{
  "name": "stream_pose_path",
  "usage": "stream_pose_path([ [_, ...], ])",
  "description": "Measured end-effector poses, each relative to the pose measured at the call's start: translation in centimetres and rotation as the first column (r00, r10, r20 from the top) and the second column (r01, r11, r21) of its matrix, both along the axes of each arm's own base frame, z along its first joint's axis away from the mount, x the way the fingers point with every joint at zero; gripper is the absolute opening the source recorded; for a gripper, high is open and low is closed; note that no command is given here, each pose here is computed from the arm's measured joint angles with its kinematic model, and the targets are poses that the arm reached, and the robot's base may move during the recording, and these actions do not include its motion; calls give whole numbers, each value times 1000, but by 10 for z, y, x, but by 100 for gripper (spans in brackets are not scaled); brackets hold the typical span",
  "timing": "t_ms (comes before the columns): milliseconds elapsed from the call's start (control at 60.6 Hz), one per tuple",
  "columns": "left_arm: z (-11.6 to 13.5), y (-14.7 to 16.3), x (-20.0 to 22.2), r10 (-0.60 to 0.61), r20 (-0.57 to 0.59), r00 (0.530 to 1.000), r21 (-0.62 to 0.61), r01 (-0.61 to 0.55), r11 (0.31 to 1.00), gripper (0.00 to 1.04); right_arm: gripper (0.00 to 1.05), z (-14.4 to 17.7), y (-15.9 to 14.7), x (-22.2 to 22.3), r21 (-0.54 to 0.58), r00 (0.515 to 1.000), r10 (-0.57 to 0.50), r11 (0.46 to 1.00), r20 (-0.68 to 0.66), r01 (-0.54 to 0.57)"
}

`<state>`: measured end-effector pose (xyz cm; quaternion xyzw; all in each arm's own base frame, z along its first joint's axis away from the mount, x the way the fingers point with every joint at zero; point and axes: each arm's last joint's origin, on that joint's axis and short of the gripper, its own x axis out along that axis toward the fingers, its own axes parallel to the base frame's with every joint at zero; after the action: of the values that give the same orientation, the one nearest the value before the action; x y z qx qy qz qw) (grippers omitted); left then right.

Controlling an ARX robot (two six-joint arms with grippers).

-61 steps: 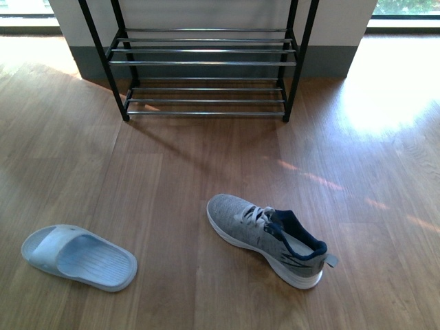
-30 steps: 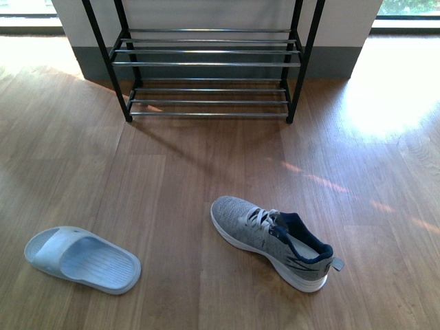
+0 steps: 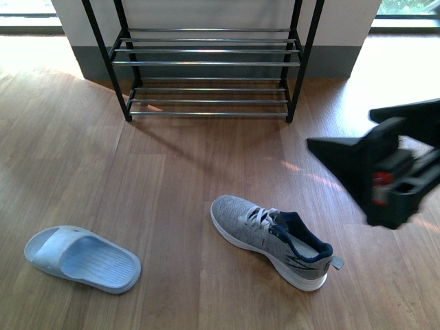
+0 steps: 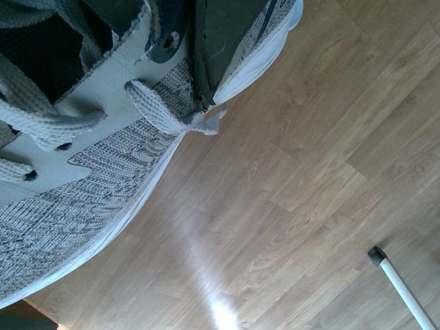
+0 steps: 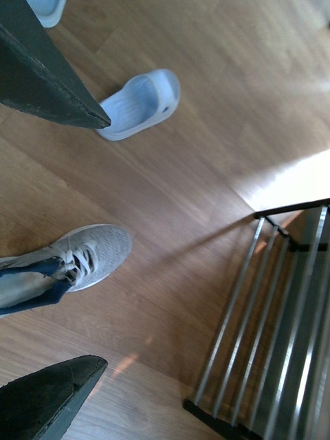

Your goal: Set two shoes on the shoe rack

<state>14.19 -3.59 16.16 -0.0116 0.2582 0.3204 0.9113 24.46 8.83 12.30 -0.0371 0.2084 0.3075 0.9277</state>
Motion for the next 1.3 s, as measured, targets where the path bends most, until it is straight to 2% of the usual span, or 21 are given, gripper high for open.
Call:
stream_pose_path([
  [148,0,0,0,0,0,1000,0,0,1000,1,96,-38,36,19,-89,993,57,994,-107,-66],
  [379,0,0,0,0,0,1000,0,0,1000,1,96,-125,89,25,-231,943,117,953,-312,-195],
  [676,0,0,0,0,0,1000,0,0,1000,1,96,-208,100,47,-371,919,78,899,-386,-232],
  [808,0,0,0,0,0,1000,0,0,1000,1,96,-220,94,63,-405,922,54,887,-382,-220],
  [1303,0,0,0,0,0,1000,0,0,1000,1,96,-214,55,91,-503,927,-7,841,-376,-197],
])
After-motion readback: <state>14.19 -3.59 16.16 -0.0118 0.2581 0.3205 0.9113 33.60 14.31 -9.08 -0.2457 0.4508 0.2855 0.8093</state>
